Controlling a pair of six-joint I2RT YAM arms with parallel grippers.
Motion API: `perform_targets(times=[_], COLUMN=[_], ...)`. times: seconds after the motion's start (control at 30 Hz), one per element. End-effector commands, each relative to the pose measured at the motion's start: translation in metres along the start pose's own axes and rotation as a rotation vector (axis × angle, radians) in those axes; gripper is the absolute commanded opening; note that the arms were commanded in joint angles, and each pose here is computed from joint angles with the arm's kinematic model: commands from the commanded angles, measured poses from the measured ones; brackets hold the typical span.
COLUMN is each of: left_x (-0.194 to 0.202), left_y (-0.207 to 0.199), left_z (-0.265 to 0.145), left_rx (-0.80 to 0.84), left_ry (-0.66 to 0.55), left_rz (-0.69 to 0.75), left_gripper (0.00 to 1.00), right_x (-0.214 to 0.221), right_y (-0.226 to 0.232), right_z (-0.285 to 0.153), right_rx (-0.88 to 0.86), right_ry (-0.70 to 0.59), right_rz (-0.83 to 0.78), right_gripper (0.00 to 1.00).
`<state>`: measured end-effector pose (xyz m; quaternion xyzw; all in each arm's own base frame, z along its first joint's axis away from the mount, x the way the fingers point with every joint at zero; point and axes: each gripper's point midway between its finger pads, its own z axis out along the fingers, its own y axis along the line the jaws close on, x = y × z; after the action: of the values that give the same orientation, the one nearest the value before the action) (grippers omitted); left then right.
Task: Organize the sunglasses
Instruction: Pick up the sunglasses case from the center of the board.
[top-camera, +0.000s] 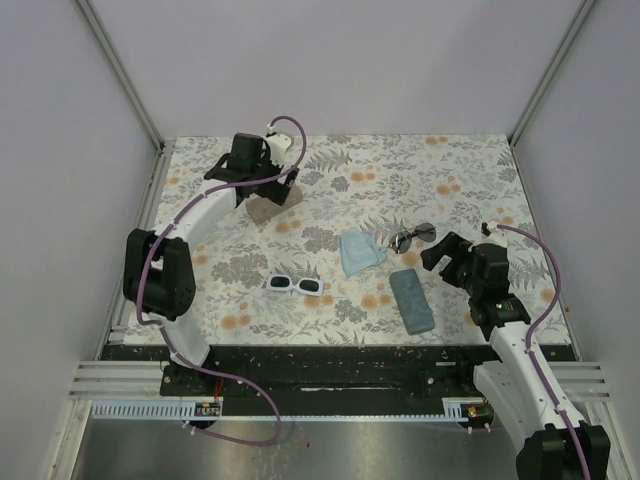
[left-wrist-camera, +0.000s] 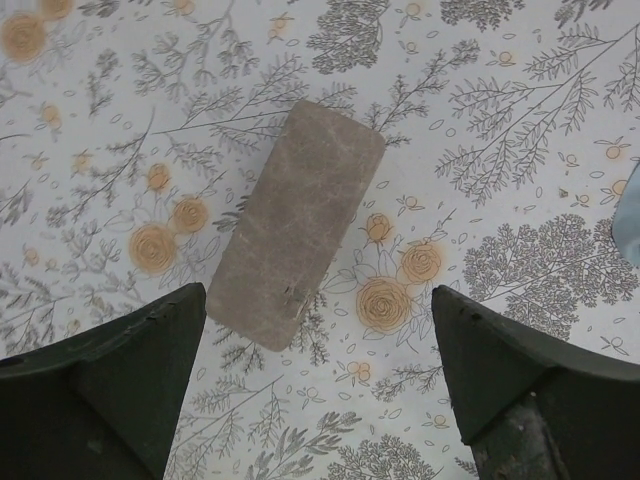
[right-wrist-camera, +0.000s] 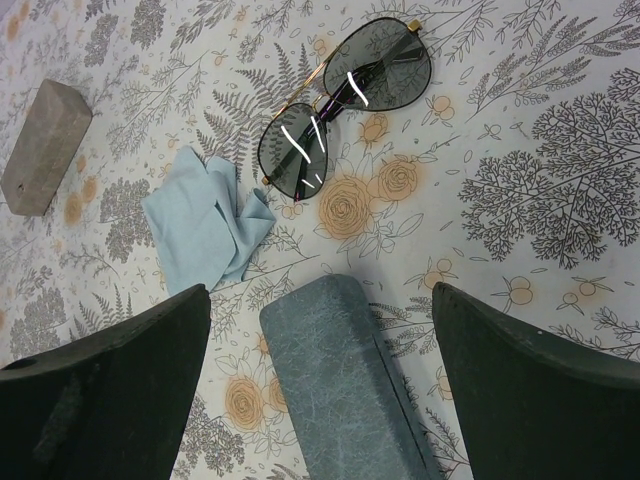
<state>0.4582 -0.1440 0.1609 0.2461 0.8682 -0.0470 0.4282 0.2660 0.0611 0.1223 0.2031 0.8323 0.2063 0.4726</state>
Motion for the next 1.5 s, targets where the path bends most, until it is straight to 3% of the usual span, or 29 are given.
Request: perform_targets(times=[0.0, 0.27, 1.07, 1.47], left_x=[0.002, 0.020, 0.020, 0.035], left_y=[-0.021, -0.011, 0.018, 0.022], left_z=[0.009, 0.037, 0.081, 0.101], left_rx=[0.195, 0.189, 0.117, 0.106], left_ry=[0.063, 0.124, 0.101, 0.150], left_rz=[0.066, 0.067, -0.030, -0.025], left_gripper=[0.99, 0.99, 0.99, 0.99], right_x=[-0.009, -0.011, -0.008, -0.008], right_y=[0.009, 0.010, 0.010, 0.009], right_z=[0.001, -0.002, 0.002, 0.005], right_rx=[-0.038, -0.046, -0.043, -0.034], right_ry=[-0.032, -0.051, -0.021, -0.016], right_rz=[-0.016, -0.018, -0.023, -0.021], right_gripper=[1.00, 0.99, 0.99, 0.99])
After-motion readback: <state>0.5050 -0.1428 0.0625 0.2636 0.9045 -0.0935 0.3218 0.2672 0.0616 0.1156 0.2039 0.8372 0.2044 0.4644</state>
